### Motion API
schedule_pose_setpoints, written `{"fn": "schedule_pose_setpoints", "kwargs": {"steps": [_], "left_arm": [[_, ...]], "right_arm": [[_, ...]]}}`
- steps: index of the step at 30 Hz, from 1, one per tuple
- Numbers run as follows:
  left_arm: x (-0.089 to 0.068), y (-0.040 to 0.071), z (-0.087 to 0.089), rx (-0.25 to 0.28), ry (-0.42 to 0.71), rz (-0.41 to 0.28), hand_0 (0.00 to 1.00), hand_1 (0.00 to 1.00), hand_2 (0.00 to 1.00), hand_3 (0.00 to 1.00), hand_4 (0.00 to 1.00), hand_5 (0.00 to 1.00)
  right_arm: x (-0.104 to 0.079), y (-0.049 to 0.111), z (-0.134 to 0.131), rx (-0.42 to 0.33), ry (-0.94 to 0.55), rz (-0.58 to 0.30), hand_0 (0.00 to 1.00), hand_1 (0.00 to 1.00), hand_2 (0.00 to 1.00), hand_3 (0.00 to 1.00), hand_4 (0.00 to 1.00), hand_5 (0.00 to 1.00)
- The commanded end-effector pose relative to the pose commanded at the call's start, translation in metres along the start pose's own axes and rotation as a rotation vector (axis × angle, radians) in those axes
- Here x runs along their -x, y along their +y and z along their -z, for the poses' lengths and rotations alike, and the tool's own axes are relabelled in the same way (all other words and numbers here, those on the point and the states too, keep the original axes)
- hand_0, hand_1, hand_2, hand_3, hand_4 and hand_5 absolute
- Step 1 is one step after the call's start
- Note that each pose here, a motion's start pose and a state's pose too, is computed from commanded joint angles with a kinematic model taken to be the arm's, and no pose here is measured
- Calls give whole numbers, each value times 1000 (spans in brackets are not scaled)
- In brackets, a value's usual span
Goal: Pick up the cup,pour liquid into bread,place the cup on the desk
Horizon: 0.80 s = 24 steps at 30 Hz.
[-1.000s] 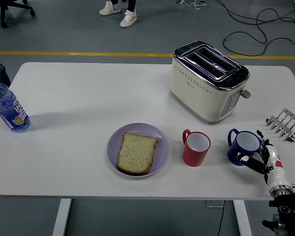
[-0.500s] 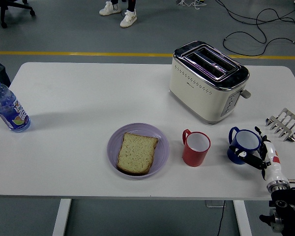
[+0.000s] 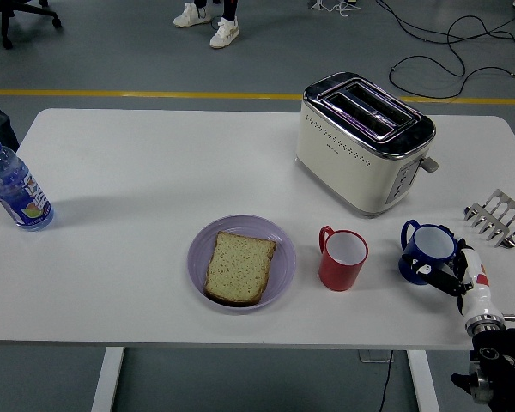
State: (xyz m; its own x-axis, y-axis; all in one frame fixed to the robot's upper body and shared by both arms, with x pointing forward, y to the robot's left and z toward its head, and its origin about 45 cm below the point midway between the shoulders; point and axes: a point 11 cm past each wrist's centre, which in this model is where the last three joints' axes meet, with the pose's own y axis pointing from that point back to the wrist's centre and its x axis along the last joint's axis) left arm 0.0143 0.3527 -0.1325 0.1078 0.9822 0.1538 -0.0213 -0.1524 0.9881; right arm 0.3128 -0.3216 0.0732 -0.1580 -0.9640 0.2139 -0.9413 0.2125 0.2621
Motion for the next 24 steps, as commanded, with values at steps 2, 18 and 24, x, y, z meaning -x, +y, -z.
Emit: {"fn": "schedule_pose_setpoints", "kwargs": {"steps": [2, 18, 24], "left_arm": [[0, 0, 0, 0, -1, 0, 692, 739, 767, 691, 426, 964], [0, 0, -1, 3, 3, 0, 692, 737, 765, 688, 426, 963], [1, 0, 0, 0, 2, 1, 692, 737, 764, 687, 426, 962]], "right_arm": [[0, 0, -1, 2, 0, 0, 648, 625, 697, 771, 998, 179], [-4, 0, -3, 6, -33, -33, 475, 482, 550, 601, 967, 180], [-8, 0, 1, -10, -48, -54, 414, 428, 519, 553, 945, 179]]}}
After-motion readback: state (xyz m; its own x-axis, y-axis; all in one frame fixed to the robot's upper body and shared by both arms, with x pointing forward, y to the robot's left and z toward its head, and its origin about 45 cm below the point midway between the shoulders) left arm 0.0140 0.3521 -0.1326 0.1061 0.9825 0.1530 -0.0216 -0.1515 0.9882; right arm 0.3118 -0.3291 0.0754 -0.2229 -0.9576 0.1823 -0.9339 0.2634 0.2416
